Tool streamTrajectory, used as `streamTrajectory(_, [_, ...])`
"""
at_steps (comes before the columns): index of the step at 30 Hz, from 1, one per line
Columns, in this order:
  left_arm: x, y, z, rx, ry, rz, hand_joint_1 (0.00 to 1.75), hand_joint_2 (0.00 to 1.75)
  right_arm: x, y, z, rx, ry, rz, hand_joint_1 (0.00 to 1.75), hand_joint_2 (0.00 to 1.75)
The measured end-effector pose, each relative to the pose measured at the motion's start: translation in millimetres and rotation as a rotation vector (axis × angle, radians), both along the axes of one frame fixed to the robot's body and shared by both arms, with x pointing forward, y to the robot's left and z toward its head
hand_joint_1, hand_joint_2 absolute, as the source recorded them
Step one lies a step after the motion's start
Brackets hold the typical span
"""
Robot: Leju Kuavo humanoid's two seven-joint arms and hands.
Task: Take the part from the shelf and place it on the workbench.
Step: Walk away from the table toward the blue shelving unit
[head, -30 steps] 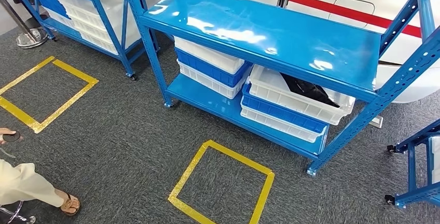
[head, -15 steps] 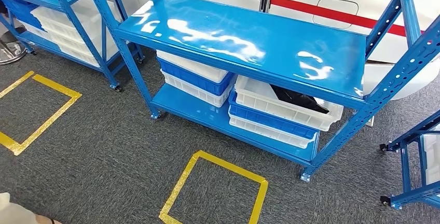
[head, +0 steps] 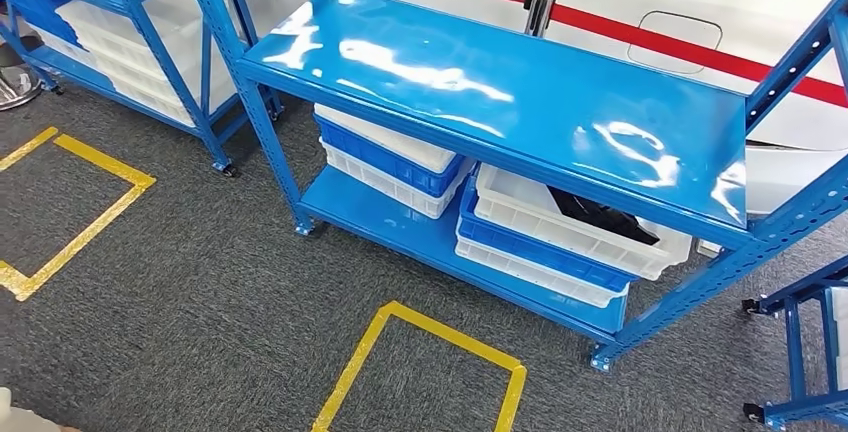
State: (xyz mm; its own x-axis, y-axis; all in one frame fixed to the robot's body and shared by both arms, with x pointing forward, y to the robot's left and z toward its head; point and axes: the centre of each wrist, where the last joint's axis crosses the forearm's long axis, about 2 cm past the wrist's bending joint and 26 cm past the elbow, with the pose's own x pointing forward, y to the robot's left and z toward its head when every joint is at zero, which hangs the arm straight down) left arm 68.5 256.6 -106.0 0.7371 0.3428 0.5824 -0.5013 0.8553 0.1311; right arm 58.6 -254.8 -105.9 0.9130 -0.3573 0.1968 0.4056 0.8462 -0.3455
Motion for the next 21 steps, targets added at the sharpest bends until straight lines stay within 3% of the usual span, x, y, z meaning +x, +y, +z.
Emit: streamTrajectory(21, [-0.6,3.6,-0.4,0.001,-0.001,0.015,0.00,0.00,2.1,5.8,0.6,0.029,-0.014,-0.028,0.00,0.00])
